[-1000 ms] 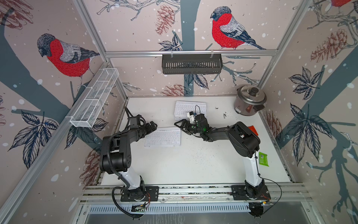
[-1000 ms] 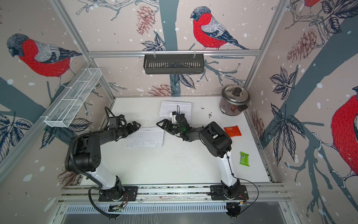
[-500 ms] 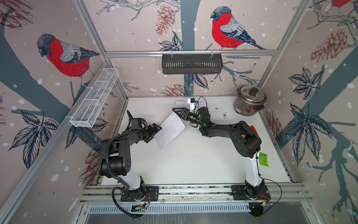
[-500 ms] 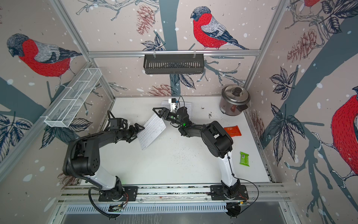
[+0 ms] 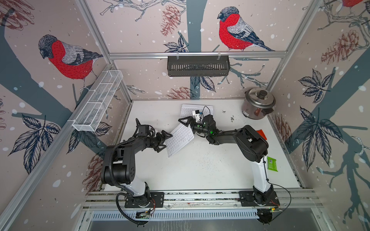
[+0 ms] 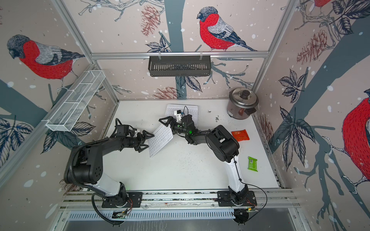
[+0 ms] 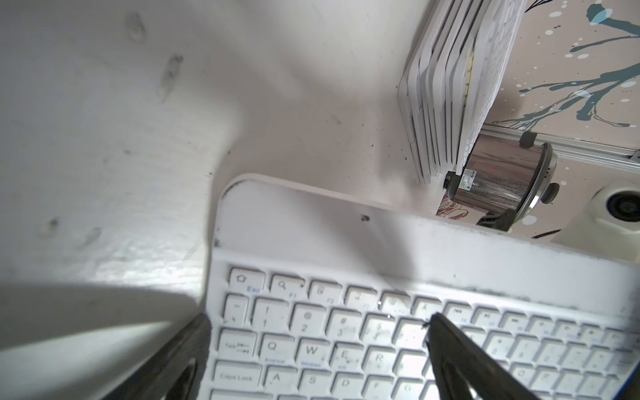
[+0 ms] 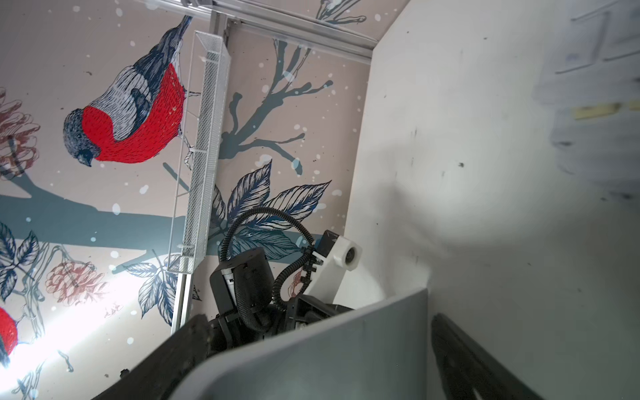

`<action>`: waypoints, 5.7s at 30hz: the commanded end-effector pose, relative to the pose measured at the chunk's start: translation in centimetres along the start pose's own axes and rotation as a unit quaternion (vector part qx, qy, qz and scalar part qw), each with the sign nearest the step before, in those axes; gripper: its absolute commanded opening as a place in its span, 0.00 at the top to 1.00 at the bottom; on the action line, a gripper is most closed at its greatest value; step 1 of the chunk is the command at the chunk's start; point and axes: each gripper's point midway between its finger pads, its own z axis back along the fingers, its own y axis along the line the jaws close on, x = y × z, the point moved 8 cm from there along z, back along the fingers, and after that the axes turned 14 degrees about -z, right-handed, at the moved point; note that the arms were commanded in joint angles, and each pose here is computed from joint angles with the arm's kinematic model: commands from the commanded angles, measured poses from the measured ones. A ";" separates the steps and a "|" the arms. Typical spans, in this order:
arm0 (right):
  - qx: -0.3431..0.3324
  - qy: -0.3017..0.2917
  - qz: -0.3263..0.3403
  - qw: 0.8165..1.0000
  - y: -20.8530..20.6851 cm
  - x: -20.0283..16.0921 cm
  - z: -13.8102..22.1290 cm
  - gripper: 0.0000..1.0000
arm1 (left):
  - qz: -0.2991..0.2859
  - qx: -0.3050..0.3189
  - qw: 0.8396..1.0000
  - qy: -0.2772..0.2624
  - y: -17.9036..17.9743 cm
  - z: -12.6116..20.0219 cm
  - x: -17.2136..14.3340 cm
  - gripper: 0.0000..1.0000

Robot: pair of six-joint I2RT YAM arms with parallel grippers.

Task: Stack the numeric keypads
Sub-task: Pick up the numeric keypad from the center of the board, then place the numeric keypad at the numeric keypad, then reset both arms

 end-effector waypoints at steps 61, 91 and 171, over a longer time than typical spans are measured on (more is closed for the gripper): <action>0.180 -0.087 0.094 0.975 8.1 19.6 9.6 1.00 | -0.124 -0.009 0.989 -0.076 -12.3 -0.6 14.7 0.04; -0.038 -0.142 0.128 0.981 -2.8 25.9 8.6 0.21 | -0.125 0.009 0.992 -0.007 -10.9 -8.7 17.3 0.04; -0.469 -0.608 0.392 0.507 -3.5 2.5 36.0 0.01 | -0.365 0.385 0.646 -0.549 -3.1 8.2 5.7 0.03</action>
